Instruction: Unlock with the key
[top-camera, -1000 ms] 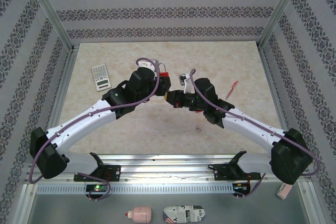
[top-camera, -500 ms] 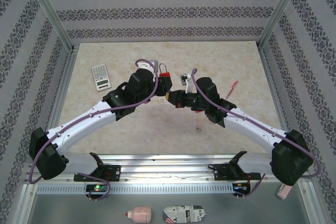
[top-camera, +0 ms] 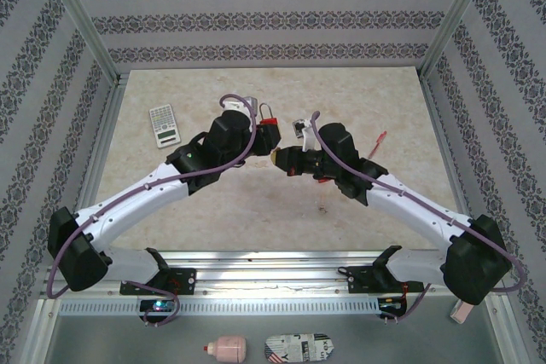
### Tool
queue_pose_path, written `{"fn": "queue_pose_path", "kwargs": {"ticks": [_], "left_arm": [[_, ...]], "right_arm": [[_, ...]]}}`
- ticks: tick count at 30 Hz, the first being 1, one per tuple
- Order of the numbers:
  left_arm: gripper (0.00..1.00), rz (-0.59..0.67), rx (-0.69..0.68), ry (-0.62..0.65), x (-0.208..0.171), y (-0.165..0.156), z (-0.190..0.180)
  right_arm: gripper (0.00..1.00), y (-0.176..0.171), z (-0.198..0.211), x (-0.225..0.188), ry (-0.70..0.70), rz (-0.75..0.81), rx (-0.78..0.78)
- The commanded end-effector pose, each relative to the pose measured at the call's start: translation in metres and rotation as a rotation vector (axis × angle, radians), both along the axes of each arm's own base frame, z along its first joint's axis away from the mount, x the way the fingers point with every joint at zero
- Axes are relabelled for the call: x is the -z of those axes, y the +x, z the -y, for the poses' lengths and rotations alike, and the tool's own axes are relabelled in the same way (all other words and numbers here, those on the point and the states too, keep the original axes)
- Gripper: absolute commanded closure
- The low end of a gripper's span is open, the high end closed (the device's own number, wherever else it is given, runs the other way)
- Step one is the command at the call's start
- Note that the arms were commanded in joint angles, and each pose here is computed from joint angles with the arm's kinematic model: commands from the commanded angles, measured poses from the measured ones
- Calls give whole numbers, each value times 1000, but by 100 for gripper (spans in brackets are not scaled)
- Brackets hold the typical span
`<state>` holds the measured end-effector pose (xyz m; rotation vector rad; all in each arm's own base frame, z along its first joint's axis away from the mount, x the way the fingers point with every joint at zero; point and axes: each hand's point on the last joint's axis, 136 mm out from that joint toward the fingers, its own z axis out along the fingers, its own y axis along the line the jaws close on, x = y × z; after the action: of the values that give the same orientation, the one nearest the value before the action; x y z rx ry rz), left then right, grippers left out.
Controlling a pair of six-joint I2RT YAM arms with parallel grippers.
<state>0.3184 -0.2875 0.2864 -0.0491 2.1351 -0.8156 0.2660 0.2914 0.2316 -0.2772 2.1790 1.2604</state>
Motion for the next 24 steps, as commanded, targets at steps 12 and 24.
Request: {"fn": "queue_pose_path", "kwargs": {"ticks": [12,24], "left_arm": [[100,-166,152,160,57,-41,27],[100,-132,195,21,55,-44,43]], "right_arm": [[100,36,7,-103,163,279,119],[100,34,16,-124,234,301,106]]}}
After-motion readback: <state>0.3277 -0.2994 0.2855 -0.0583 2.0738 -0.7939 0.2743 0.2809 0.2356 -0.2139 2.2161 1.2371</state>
